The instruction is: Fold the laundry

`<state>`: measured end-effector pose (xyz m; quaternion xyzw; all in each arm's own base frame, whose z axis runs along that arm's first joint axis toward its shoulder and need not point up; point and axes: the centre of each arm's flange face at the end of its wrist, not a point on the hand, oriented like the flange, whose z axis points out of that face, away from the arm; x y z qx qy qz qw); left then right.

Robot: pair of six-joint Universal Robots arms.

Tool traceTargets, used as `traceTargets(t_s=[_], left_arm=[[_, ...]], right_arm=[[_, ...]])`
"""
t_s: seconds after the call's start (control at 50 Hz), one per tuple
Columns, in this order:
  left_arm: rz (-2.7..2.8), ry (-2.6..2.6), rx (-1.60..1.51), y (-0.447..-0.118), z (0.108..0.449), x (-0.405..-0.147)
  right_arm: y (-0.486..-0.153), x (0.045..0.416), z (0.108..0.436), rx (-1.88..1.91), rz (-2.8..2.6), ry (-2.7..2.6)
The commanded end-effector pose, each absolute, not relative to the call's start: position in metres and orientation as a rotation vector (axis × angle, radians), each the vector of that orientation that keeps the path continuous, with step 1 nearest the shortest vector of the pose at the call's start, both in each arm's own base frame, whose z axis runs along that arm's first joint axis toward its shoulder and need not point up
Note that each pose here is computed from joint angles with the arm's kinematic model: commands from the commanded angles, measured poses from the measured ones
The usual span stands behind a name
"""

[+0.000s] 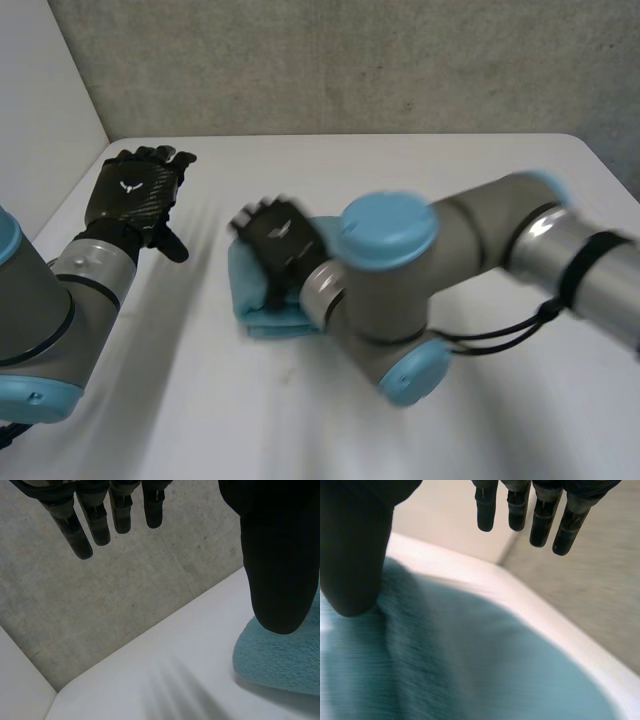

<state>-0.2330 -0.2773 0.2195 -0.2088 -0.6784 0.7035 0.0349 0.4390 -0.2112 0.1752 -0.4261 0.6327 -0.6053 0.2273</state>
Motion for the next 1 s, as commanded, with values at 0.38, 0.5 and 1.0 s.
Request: traceTargets(t_s=[0.38, 0.5, 1.0], left_arm=[[1.506, -2.364, -0.652, -0.273, 0.150, -0.299], [1.481, -2.384, -0.660, -0.269, 0.153, -0.296], [1.999, -2.066, -0.429, -0.240, 0.369, -0.226]], right_arm=[[-0.303, 0.359, 0.132, -0.815, -1.384, 2.216], [-0.311, 0.356, 0.142, -0.796, -1.420, 2.205], [-0.286, 0.239, 0.362, -0.389, -2.116, 2.026]])
